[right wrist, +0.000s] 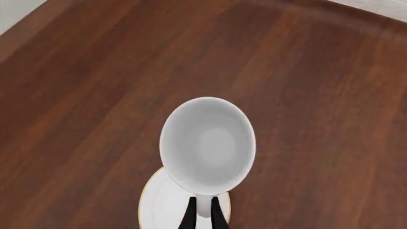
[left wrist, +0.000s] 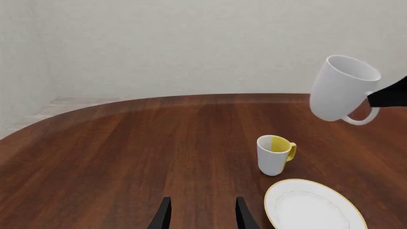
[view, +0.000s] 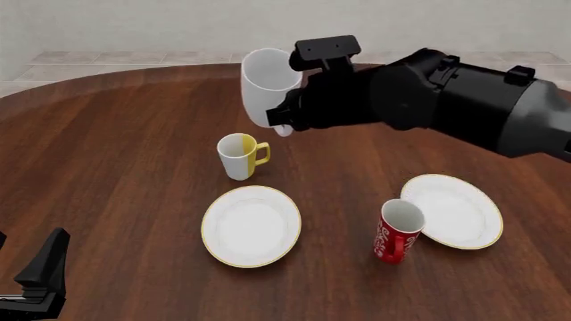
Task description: Put the white mug on the left plate.
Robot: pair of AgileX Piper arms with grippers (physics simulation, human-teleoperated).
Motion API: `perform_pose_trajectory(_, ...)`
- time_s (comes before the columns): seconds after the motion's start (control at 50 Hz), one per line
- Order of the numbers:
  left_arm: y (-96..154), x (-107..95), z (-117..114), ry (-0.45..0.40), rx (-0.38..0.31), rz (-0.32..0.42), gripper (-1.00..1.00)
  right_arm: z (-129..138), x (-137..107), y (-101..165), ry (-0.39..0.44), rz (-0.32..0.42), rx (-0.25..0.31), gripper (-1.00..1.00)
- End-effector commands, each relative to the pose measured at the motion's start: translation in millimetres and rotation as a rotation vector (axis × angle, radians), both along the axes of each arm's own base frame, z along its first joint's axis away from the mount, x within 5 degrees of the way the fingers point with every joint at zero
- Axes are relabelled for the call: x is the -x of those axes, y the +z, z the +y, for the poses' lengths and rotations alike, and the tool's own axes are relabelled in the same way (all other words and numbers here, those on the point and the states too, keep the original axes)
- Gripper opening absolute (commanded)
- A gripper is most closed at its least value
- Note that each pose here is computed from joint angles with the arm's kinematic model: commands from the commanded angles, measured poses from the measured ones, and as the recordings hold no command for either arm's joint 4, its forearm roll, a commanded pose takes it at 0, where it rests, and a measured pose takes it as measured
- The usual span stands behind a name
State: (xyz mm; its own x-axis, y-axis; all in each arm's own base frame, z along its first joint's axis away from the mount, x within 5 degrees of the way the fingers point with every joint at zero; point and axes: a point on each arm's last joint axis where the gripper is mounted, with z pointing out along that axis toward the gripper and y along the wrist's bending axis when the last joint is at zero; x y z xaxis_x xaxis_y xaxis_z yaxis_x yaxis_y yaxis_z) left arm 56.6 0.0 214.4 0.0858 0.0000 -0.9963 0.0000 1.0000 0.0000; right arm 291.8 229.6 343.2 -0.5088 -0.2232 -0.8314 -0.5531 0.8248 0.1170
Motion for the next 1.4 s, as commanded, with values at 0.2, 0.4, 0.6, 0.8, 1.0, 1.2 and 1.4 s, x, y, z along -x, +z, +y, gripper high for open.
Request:
perform_pose_trajectory(0.2, 0.0, 0.0, 0.0, 0.0, 0.0, 0.0, 1.0, 9.4, 5.7, -25.3, 0.001, 0.054, -0.01, -1.0)
perform_pose_trajectory(0.4, 0.0, 0.0, 0.0, 0.0, 0.0, 0.0, 1.0, 8.9, 7.0, -30.6, -0.005, 0.069, -0.011, -1.0)
perform_pose_trajectory(0.6, 0.0, 0.0, 0.0, 0.0, 0.0, 0.0, 1.0, 11.6, 9.9, -37.3, -0.004, 0.084, -0.015, -1.0)
perform_pose_trajectory(0.8, 0.0, 0.0, 0.0, 0.0, 0.0, 0.0, 1.0, 13.6, 13.6, -42.9, -0.001, 0.098, -0.017, -1.0)
perform_pose_trajectory(1.0, 0.0, 0.0, 0.0, 0.0, 0.0, 0.0, 1.0, 17.7, 17.8, -50.7, 0.005, 0.115, -0.018, -1.0)
perform_pose_trajectory(1.2, 0.0, 0.0, 0.0, 0.0, 0.0, 0.0, 1.0, 18.2, 21.2, -61.8, 0.004, 0.141, -0.009, -1.0)
perform_pose_trajectory(1.4, 0.0, 0.0, 0.0, 0.0, 0.0, 0.0, 1.0, 16.2, 23.5, -65.7, -0.003, 0.155, -0.008, -1.0)
